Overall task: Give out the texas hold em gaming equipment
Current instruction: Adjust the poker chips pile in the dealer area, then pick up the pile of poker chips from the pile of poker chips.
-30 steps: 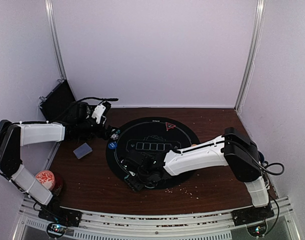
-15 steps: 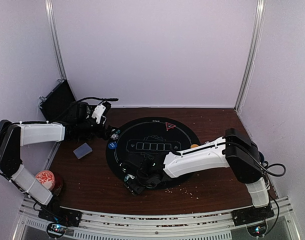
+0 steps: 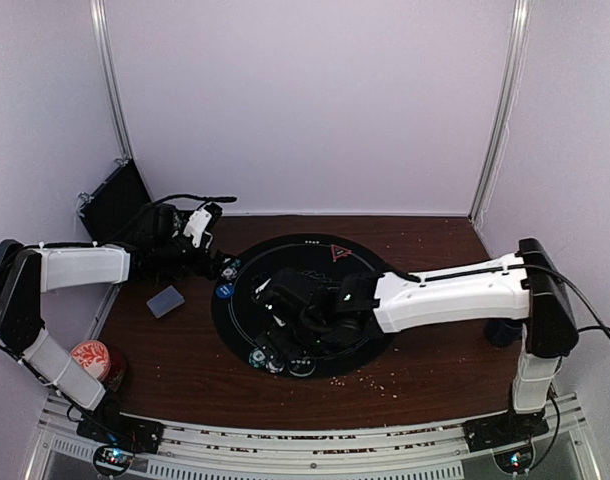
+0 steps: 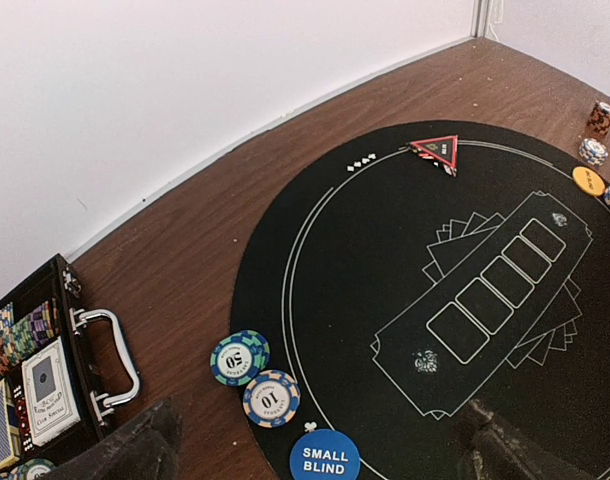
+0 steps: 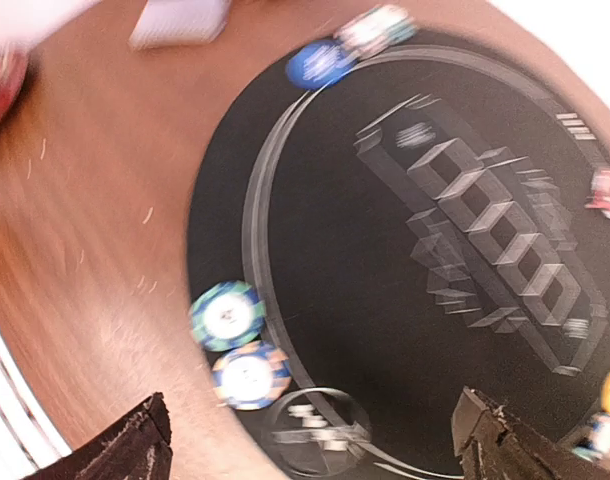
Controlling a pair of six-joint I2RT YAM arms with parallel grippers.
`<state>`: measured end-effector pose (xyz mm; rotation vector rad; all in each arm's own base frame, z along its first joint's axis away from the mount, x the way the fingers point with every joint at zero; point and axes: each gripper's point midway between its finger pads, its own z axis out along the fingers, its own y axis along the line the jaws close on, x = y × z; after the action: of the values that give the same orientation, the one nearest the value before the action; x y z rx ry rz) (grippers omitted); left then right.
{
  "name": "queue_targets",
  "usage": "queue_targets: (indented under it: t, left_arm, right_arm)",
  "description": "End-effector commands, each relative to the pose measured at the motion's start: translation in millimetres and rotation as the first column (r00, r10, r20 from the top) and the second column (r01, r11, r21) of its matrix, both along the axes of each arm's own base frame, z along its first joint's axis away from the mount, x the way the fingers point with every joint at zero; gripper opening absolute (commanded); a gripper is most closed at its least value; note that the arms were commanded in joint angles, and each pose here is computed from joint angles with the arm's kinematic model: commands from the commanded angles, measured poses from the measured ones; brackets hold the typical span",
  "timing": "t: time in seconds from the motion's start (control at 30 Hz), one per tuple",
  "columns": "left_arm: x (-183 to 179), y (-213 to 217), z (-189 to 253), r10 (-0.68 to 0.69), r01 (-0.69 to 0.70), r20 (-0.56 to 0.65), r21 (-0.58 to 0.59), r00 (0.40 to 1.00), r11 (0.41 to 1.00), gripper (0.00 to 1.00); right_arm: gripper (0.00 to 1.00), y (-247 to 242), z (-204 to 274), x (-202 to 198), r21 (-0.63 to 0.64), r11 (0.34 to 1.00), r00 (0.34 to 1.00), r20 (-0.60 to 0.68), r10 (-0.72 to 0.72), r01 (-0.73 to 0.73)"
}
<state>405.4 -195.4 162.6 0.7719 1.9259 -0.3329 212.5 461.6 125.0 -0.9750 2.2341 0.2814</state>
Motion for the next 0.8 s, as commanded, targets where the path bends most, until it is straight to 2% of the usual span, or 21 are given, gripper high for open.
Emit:
queue_targets:
  t: [0.0,0.07,0.13,0.33,0.47,0.63,0.77]
  left_arm:
    - [5,-1,6,-0.004,0.004,0.024,-0.017,1.0,1.0,0.98]
    - [5,-1,5,-0.005,0.005,0.021,-0.017,1.0,1.0,0.98]
    - [5,0,6,-0.003,0.004,0.021,-0.016,1.0,1.0,0.98]
    - [5,0,4,-0.002,0.002,0.018,-0.013,1.0,1.0,0.98]
    - [6,-1,2,-0.005,0.005,0.011,-0.013,1.0,1.0,0.98]
    - [6,-1,1,-0.008,0.008,0.009,-0.012,1.0,1.0,0.98]
    - [5,-3,1,-0.018,0.018,0.004,-0.016,1.0,1.0,0.98]
  right_arm:
    - [1.0,-67,38,50,0.029,0.968,0.965,0.081,-0.251,0.249]
    - [1.0,-103,43,74,0.052,0.931,0.929,0.074,-0.364,0.361]
    - [1.0,-150,43,105,0.072,0.866,0.865,0.057,-0.499,0.495]
    - [1.0,-278,15,159,0.067,0.611,0.61,0.034,-0.792,0.789]
    - [1.0,-335,-10,175,0.041,0.456,0.455,0.025,-0.89,0.889]
    - [1.0,-376,-29,178,0.03,0.306,0.304,0.057,-0.951,0.951]
    - [1.0,-400,-45,179,0.04,0.238,0.237,0.031,-0.971,0.97]
